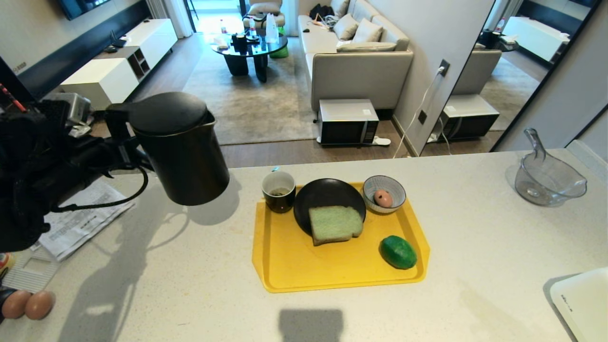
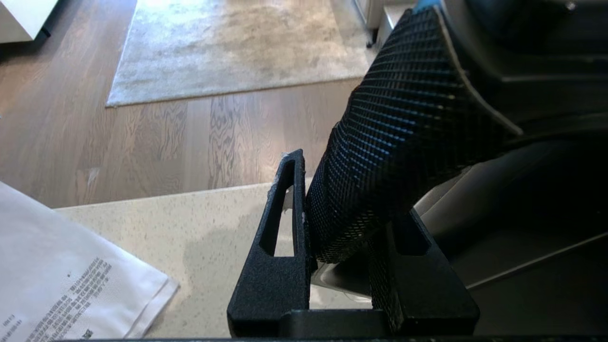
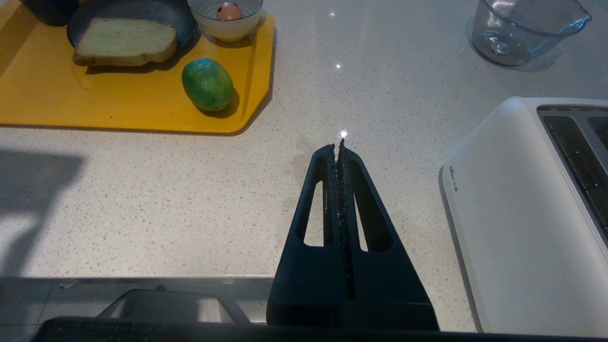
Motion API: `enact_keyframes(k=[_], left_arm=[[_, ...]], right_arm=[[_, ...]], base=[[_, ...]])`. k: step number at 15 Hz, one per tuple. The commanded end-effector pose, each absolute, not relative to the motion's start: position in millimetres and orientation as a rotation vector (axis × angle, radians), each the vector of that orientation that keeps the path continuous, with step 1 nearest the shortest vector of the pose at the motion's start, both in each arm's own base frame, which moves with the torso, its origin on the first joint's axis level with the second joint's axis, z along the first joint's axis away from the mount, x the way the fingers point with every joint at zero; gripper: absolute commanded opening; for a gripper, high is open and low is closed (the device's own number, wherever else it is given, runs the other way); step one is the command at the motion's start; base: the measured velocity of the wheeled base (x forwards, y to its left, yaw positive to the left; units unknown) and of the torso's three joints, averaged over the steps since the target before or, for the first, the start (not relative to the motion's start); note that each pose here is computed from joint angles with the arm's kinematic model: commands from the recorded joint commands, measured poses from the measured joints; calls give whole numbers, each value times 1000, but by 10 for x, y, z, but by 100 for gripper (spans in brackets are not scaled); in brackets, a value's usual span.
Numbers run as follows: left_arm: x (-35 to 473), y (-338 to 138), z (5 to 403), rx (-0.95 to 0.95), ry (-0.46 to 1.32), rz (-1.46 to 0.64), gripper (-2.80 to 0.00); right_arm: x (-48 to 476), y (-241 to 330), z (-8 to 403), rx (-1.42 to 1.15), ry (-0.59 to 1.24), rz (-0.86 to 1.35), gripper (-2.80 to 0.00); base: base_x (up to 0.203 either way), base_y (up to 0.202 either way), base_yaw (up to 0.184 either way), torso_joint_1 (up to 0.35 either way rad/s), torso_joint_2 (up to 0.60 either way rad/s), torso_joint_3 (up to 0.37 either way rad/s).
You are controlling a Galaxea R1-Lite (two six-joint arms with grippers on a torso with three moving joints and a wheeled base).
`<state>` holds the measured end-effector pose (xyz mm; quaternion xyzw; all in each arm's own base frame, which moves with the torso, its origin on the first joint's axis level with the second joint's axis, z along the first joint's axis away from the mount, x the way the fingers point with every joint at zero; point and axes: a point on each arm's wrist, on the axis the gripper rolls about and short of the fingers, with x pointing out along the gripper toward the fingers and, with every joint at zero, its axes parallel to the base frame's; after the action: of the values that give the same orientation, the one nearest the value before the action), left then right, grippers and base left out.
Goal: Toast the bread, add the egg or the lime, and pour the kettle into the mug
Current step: Pour water into a cup
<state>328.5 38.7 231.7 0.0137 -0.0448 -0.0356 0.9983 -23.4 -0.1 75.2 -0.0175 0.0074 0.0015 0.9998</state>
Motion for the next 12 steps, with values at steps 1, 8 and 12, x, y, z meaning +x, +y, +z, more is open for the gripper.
enact_keyframes(k=[1, 8, 12], left_arm=[[3252, 399, 2542, 18, -166, -42, -280], [3392, 535, 2836, 52, -119, 29, -280], [3534, 565, 2819, 158, -109, 37, -280]], right_arm=[[-234, -1, 752, -35, 15, 3, -280], [-234, -1, 752, -35, 15, 3, -280], [-234, -1, 752, -35, 15, 3, -280]], base=[[0, 0, 0, 0, 0, 0], [0, 0, 0, 0, 0, 0], [0, 0, 0, 0, 0, 0]])
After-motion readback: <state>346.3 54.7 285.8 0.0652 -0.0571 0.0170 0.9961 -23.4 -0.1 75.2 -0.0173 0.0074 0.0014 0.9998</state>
